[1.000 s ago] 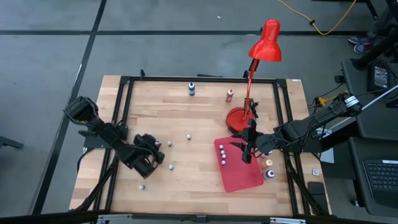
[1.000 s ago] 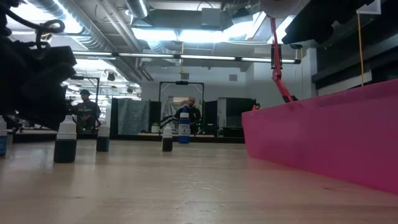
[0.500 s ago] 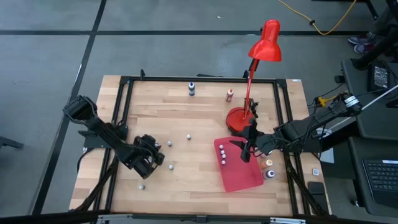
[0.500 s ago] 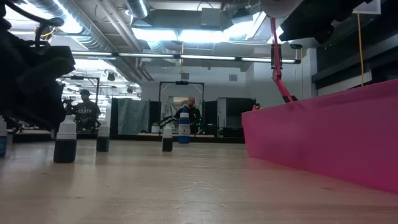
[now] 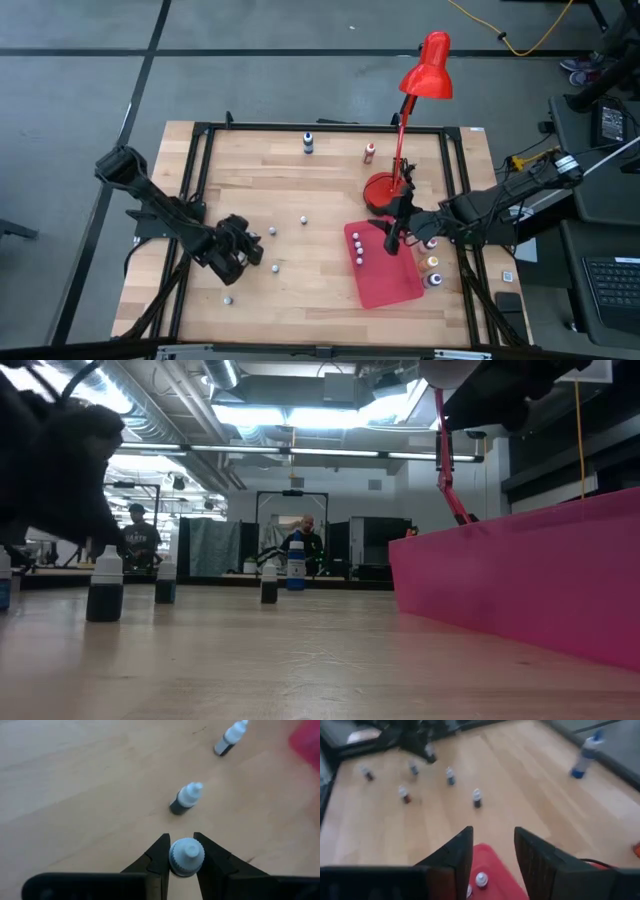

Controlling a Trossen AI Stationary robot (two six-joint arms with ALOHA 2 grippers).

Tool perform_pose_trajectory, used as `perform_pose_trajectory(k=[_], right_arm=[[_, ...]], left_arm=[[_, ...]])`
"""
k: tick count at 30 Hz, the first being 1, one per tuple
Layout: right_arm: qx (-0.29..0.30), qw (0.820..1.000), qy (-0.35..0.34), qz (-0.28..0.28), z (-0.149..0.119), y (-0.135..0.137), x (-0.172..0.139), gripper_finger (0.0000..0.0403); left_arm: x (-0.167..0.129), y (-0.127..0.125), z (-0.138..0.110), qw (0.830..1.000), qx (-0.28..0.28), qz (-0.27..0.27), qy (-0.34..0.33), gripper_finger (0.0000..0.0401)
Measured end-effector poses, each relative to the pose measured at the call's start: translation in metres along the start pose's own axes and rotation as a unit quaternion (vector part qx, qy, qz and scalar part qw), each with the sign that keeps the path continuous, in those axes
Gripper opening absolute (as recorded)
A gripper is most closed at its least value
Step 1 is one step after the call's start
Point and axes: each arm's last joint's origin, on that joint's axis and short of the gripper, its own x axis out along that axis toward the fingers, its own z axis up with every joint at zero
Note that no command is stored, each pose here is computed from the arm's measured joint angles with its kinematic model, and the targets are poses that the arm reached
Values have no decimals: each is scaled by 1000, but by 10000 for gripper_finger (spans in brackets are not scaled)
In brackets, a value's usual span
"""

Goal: Pick & Place food coloring
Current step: Put the small pink food coloring bottle into the red bin

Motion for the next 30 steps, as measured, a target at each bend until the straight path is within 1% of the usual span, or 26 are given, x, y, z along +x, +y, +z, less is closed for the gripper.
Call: perform_pose_trajectory(k=[2, 4, 9, 15, 23, 26, 30], right_arm=[[-10, 1000, 8, 25, 2, -1, 2, 145], [-18, 998, 8, 57, 6, -1, 4, 145], [-47, 992, -13, 115, 15, -1, 7, 145], [-32, 984, -54, 168, 29, -2, 9, 145], [-13, 972, -115, 205, 45, -5, 9, 148], [2, 969, -132, 210, 49, -6, 9, 162], [5, 966, -145, 212, 52, -6, 8, 194]], left_arm=[[-4, -1, 7, 1000, -12, -11, 1, 64], [-10, -5, 16, 1000, -9, -26, -1, 64], [-24, -14, 46, 997, 36, -62, -13, 64], [-41, -21, 88, 992, 73, -100, -24, 64], [-61, -29, 146, 984, 99, -139, -49, 64], [-67, -33, 167, 980, 112, -151, -60, 64], [-71, -39, 191, 974, 129, -175, -70, 64]])
